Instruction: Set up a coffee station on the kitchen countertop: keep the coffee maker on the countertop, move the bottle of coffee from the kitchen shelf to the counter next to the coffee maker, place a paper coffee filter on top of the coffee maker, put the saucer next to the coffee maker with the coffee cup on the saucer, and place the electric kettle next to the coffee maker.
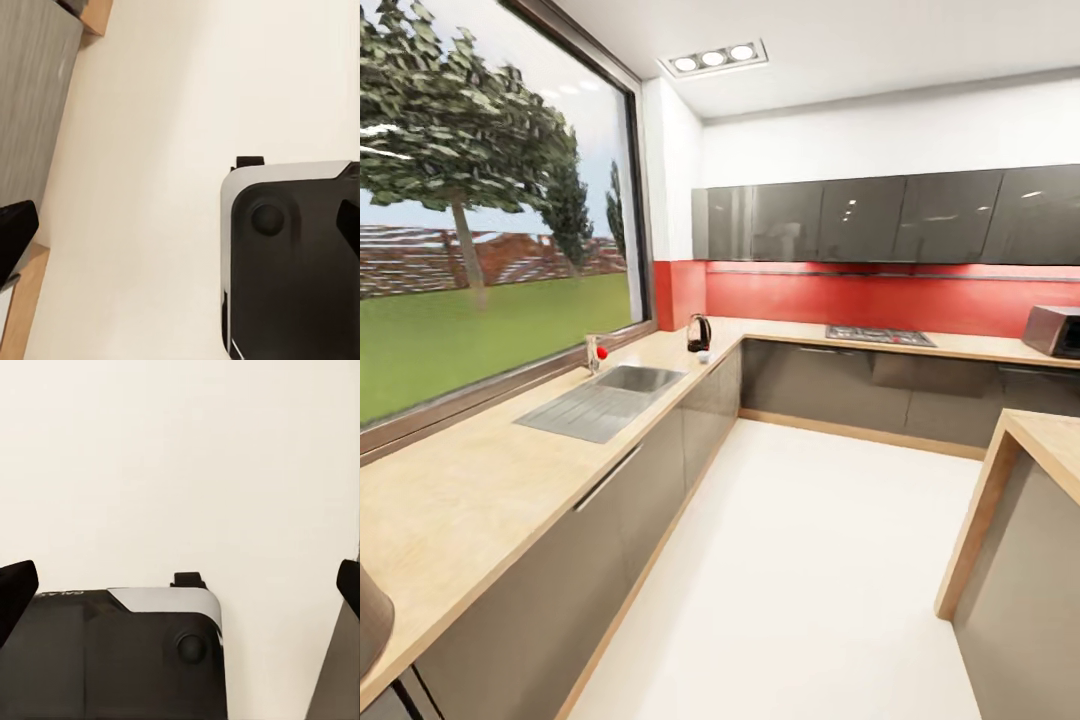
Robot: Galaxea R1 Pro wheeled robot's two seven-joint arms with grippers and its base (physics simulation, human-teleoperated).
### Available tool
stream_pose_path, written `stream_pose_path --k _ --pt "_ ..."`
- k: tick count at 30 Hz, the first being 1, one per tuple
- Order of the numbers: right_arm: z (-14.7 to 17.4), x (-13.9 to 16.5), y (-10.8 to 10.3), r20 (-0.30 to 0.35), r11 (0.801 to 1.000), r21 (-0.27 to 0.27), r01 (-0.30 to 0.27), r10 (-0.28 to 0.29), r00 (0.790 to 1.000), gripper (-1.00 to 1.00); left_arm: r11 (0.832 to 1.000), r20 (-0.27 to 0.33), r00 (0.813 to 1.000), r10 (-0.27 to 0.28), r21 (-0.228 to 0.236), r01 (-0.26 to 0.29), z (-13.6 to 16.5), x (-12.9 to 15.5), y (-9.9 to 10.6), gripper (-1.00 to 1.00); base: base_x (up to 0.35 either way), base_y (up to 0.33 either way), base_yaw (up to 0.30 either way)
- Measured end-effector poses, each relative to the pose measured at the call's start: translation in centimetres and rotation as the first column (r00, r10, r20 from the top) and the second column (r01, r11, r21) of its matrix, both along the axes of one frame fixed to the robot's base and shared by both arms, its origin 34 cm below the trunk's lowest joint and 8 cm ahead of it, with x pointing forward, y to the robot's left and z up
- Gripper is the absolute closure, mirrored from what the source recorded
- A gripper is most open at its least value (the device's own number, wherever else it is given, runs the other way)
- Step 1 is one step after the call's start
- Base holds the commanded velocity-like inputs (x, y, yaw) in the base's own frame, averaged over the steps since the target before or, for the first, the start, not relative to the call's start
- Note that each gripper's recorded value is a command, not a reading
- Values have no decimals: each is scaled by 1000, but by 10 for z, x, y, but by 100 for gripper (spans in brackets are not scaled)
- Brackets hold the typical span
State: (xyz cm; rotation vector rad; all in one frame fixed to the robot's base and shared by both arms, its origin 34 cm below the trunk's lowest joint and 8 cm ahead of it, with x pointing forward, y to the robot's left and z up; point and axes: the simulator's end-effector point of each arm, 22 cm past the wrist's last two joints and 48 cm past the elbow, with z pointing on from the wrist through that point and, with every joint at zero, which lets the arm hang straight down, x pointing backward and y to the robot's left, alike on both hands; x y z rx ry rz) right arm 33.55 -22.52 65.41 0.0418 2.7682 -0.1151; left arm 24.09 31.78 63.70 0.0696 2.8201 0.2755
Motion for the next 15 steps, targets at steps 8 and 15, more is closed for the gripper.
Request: stream_pose_path --k 8,15 --pt "0 2 -5 6 1000 -4 -8 8 1000 -100 1000 -2 1000 0 2 0 0 -1 1 -100 281 -147 0" --pt "1 3 -5 8 1000 -4 -9 9 1000 -100 1000 -8 1000 3 1 -3 -1 -4 1 -100 281 -159 0"
